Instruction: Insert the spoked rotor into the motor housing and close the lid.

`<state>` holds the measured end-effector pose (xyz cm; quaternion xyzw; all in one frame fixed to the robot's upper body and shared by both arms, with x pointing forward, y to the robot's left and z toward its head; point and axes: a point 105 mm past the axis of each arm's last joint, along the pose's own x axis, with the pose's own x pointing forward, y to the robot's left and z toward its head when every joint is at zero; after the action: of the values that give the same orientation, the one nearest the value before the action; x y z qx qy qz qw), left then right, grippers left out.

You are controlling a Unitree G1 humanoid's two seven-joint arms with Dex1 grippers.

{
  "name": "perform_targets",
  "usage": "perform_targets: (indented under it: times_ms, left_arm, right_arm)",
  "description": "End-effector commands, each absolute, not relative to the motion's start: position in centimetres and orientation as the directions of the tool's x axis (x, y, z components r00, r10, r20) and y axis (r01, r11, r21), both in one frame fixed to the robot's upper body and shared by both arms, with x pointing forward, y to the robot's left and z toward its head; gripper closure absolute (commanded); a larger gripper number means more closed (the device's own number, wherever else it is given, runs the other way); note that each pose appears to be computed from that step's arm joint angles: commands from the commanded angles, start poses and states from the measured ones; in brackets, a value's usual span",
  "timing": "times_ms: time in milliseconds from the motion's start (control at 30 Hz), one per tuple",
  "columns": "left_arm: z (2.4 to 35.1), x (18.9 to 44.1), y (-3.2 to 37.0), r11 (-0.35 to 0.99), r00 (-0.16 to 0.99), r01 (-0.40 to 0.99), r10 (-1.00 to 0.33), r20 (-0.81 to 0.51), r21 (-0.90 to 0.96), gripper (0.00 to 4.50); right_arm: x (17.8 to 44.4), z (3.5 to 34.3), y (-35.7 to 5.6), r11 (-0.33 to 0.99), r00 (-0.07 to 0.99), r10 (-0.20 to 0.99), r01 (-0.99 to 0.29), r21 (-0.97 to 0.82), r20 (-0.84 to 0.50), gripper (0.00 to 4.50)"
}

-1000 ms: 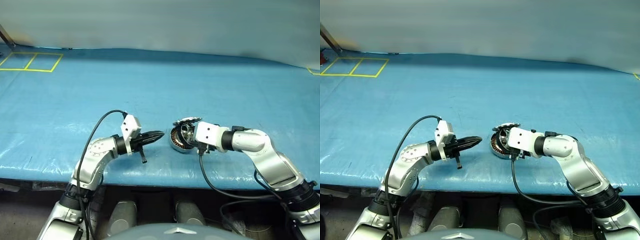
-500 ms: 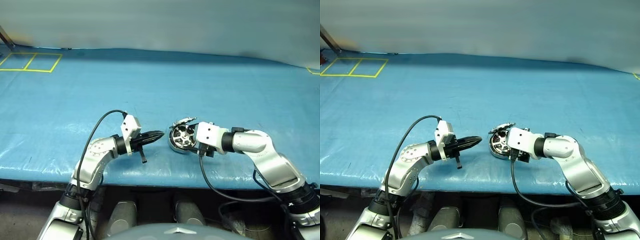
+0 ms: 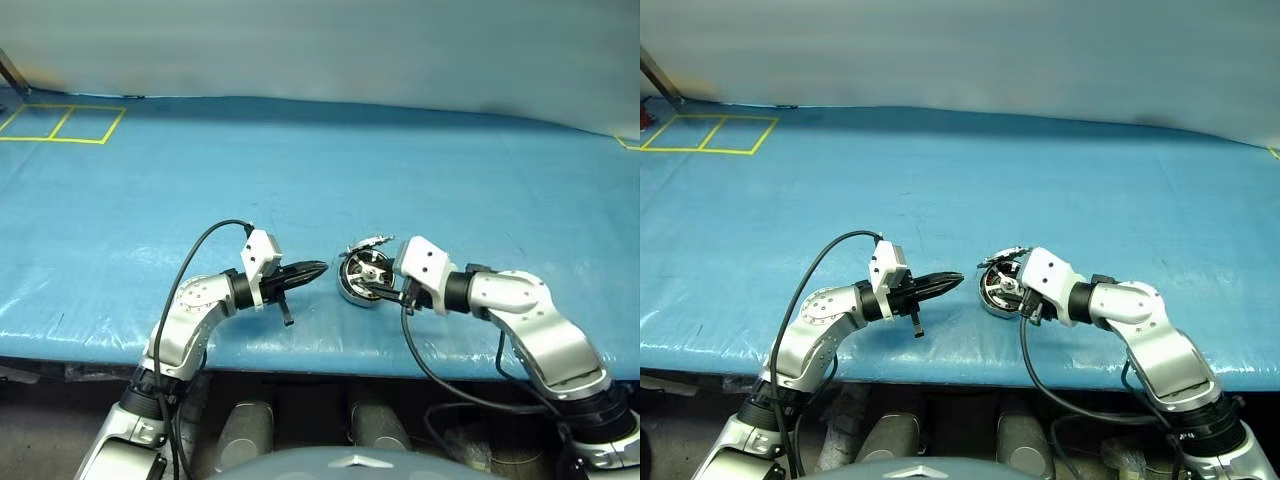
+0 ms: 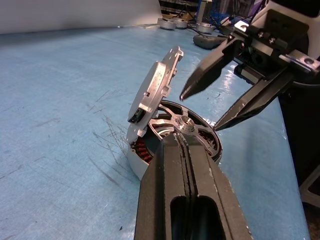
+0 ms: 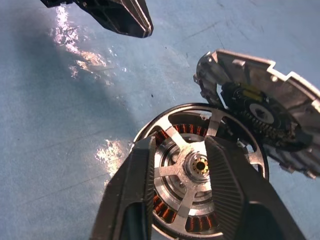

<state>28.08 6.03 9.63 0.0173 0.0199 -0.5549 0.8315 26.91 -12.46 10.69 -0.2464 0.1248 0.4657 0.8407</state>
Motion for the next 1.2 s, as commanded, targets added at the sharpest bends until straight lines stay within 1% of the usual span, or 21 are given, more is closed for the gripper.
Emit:
perform_targets:
  times_ms: [33, 100, 167, 233, 367, 467, 700, 833, 967, 1100, 1200]
  left_arm:
    - [10.2, 28.1, 6.1, 0.389, 0.39, 0.921, -0.92, -0.03, 0.029, 4.5]
    - [10.2, 28.1, 6.1, 0.389, 0.389, 0.921, -0.92, -0.033, 0.029, 4.5]
    - [10.2, 28.1, 6.0, 0.386, 0.387, 0.922, -0.921, -0.033, 0.03, 4.5]
    - [10.3, 28.2, 6.0, 0.385, 0.386, 0.923, -0.922, -0.034, 0.031, 4.5]
    - [10.4, 28.2, 5.8, 0.379, 0.38, 0.925, -0.925, -0.032, 0.033, 4.5]
    - [10.4, 28.2, 5.7, 0.377, 0.377, 0.926, -0.926, -0.03, 0.032, 4.5]
    - [10.4, 28.0, 5.6, 0.377, 0.378, 0.926, -0.926, -0.029, 0.029, 4.5]
    - [10.4, 28.1, 5.6, 0.385, 0.386, 0.923, -0.922, -0.033, 0.027, 4.5]
    - [10.3, 28.1, 5.7, 0.39, 0.391, 0.92, -0.92, -0.036, 0.03, 4.5]
    - [10.3, 28.1, 5.7, 0.396, 0.397, 0.918, -0.917, -0.036, 0.031, 4.5]
    - [10.3, 28.1, 5.7, 0.397, 0.398, 0.917, -0.917, -0.036, 0.032, 4.5]
  right_arm:
    - [27.6, 11.6, -12.6, 0.511, 0.59, 0.716, -0.807, -0.297, -0.373, 4.0]
    - [28.7, 12.7, -12.6, 0.595, 0.649, 0.704, -0.76, -0.261, -0.289, 4.0]
    - [28.6, 13.0, -12.1, 0.582, 0.639, 0.718, -0.769, -0.265, -0.276, 4.0]
    - [28.4, 12.5, -11.8, 0.566, 0.62, 0.727, -0.785, -0.252, -0.297, 4.0]
    - [28.4, 10.2, -11.6, 0.536, 0.598, 0.704, -0.801, -0.265, -0.383, 4.0]
    - [28.7, 9.1, -11.5, 0.526, 0.602, 0.683, -0.799, -0.293, -0.415, 4.0]
    - [30.2, 8.7, -10.4, 0.588, 0.649, 0.67, -0.76, -0.276, -0.359, 4.0]
    - [30.2, 7.9, -10.0, 0.594, 0.626, 0.685, -0.776, -0.212, -0.374, 4.0]
    - [30.3, 7.4, -10.1, 0.604, 0.623, 0.678, -0.775, -0.187, -0.391, 4.0]
    - [31.5, 7.8, -10.3, 0.676, 0.676, 0.649, -0.723, -0.143, -0.348, 4.0]
    - [32.5, 8.3, -10.5, 0.722, 0.723, 0.616, -0.677, -0.143, -0.314, 4.0]
